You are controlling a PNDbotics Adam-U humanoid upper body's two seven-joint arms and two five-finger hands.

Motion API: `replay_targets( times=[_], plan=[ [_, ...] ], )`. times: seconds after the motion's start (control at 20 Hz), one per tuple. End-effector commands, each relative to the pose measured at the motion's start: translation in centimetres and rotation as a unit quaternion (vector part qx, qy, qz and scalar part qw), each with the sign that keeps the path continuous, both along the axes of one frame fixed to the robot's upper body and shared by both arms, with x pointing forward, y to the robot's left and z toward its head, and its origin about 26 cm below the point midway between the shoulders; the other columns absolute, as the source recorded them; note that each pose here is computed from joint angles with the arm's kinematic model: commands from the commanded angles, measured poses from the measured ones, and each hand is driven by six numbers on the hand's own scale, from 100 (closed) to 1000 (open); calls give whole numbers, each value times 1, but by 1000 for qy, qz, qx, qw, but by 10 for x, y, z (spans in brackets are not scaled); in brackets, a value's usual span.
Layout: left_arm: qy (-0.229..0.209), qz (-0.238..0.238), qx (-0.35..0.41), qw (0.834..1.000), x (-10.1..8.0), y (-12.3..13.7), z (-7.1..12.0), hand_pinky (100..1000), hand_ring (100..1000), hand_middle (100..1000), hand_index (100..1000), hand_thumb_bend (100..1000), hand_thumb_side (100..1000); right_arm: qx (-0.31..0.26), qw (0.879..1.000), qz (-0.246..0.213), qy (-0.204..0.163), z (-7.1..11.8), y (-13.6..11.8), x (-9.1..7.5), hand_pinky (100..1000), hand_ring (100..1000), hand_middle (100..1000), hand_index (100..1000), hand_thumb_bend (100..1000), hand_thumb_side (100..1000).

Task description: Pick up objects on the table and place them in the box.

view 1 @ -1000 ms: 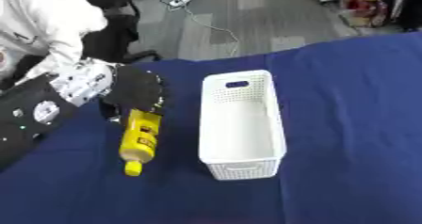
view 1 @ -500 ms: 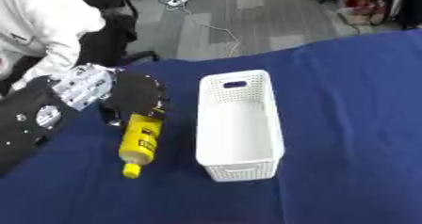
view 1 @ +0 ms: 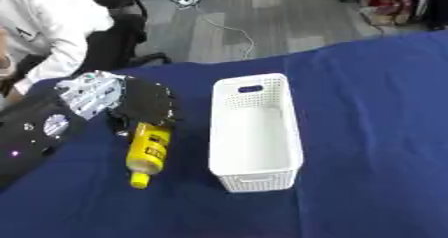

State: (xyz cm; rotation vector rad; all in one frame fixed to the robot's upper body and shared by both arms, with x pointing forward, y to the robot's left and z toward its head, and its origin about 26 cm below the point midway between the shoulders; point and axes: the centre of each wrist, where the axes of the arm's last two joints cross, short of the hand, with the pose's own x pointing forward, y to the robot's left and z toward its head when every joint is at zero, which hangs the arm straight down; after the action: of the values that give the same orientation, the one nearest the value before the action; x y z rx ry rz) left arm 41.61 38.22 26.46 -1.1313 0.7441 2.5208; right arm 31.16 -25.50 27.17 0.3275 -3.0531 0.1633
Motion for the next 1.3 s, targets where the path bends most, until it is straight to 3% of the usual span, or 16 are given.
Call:
replay_targets(
  times=[0.05, 0.95, 1.3],
  plan=[
    [2, -2, 1, 1000, -2, 6, 6, 713, 754, 834, 897, 662, 441, -3, 1000, 4, -16, 8, 1, -3, 314, 409, 493, 572, 117, 886],
    [14, -16, -19, 1000, 0, 11, -4, 695, 721, 792, 782, 643, 471, -2, 1000, 8, -18, 10, 1, -3, 314, 409, 492, 572, 115, 884],
    [18, -22, -34, 999, -1, 13, -7, 662, 622, 702, 652, 602, 520, -2, 1000, 8, -19, 10, 1, -3, 315, 409, 492, 573, 115, 885]
  ],
)
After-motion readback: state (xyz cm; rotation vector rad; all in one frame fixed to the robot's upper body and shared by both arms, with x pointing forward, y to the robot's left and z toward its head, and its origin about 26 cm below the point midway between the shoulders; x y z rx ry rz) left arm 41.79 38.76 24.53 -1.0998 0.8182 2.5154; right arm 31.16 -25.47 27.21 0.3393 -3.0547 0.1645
